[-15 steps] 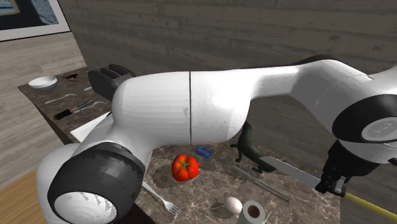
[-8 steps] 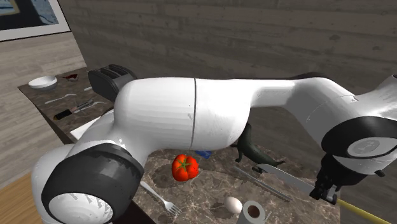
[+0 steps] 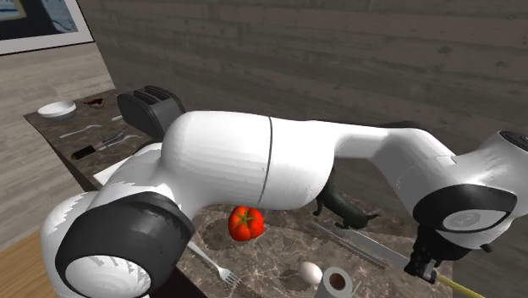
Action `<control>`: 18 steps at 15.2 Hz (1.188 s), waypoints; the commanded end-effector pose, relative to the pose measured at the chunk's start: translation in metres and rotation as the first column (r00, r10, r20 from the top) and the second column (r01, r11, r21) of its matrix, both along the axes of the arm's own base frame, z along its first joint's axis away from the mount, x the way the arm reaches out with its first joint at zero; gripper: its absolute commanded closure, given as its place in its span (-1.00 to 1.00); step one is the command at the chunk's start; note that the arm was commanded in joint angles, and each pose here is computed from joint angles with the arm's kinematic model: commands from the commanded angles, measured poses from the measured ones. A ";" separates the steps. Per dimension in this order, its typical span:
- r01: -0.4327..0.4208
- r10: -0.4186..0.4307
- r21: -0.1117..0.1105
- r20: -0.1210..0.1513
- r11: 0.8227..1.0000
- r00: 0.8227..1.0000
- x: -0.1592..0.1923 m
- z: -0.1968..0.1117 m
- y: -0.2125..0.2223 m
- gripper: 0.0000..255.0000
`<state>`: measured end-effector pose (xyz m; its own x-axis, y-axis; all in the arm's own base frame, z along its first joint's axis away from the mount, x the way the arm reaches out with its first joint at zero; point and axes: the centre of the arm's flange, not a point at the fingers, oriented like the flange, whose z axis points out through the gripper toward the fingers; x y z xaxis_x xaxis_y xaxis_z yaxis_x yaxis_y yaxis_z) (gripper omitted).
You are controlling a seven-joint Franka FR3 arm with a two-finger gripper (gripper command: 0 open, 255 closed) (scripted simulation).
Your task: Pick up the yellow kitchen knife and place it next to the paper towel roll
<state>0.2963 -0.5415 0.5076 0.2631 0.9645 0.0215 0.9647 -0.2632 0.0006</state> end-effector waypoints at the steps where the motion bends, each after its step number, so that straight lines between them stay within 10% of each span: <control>1: 0.000 0.000 -0.001 0.000 1.000 1.000 0.002 -0.009 0.000 1.00; 18: 0.000 0.000 -0.001 0.000 1.000 1.000 0.002 -0.099 0.000 1.00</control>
<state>0.3001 -0.5417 0.4146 0.2632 0.9645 0.0213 0.9647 -0.2632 0.0007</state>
